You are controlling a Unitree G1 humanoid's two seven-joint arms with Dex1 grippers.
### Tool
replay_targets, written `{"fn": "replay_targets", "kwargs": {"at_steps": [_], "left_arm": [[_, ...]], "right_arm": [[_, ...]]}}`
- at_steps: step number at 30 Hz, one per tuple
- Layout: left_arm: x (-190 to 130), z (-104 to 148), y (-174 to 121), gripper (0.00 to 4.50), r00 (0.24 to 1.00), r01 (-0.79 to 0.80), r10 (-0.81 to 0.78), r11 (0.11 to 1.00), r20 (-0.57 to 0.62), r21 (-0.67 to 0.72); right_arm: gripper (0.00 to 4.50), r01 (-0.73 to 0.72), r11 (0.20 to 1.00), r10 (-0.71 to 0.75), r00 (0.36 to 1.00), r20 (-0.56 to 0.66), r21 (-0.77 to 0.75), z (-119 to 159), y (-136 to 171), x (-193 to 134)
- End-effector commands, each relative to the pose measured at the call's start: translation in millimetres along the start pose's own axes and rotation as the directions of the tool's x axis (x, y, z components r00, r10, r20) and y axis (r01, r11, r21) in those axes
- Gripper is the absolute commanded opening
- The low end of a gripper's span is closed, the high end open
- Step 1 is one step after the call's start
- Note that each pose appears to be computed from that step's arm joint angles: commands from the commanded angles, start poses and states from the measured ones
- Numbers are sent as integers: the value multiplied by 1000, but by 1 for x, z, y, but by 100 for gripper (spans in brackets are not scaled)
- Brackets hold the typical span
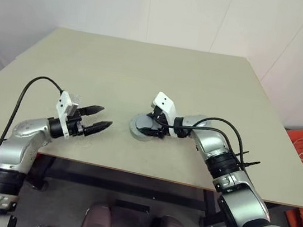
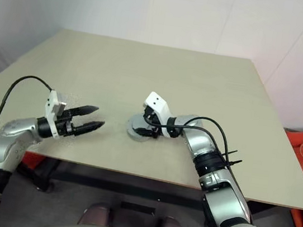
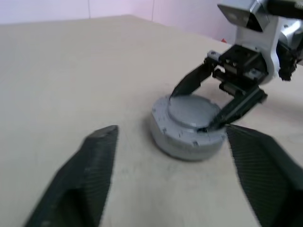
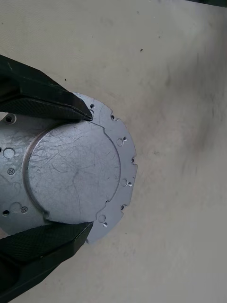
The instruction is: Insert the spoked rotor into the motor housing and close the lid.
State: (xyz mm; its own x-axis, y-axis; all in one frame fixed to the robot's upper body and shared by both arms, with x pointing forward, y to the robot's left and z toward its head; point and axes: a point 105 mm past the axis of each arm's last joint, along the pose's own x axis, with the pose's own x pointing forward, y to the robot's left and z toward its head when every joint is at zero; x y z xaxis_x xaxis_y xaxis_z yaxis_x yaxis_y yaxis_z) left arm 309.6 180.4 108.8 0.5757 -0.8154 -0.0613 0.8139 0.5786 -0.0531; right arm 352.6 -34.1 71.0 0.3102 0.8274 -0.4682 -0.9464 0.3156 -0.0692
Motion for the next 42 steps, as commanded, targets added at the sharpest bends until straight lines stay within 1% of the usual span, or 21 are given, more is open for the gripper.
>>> {"fn": "replay_targets", "kwargs": {"at_steps": [1,3,5,8,9,15,22,31,35,37,39,42], "left_arm": [[19,7,5,255,1000,15,-17,998,24,65],[41,6,5,192,999,29,-31,998,36,56],[58,2,4,121,999,36,-37,998,14,56],[74,-3,6,15,1000,31,-30,998,-8,55],[77,-3,8,0,1000,25,-24,998,-11,54],[88,-17,14,0,998,-1,5,999,-67,55],[92,-35,0,0,990,50,-47,999,-130,20],[94,-45,-4,0,978,72,-66,997,-196,26],[96,-46,-5,0,976,73,-67,997,-207,22],[97,-47,-5,0,976,73,-67,997,-209,22],[97,-47,-5,0,976,73,-67,997,-209,20],[98,-47,-6,0,975,74,-68,997,-210,20]], "right_arm": [[315,18,1000,-18,999,-34,-4,-5,-5,-2],[315,19,1000,-20,999,-31,-4,-3,-5,-1],[315,21,1000,-21,999,-29,-5,-2,-6,-1],[315,24,1000,-24,999,-26,-5,-1,-6,-1],[315,25,1000,-26,999,-26,-5,-1,-7,-2],[315,32,999,-32,999,-24,-4,-1,-7,-3],[315,30,1000,-30,999,-23,-2,0,-7,-3],[315,43,999,-44,999,-27,-11,0,-9,-2],[315,45,999,-45,999,0,16,3,-9,-4],[390,36,999,-36,999,-2,16,4,-8,-6],[447,9,1000,-9,1000,-4,18,4,-4,-8],[447,-4,1000,4,1000,15,27,9,-3,-13]]}}
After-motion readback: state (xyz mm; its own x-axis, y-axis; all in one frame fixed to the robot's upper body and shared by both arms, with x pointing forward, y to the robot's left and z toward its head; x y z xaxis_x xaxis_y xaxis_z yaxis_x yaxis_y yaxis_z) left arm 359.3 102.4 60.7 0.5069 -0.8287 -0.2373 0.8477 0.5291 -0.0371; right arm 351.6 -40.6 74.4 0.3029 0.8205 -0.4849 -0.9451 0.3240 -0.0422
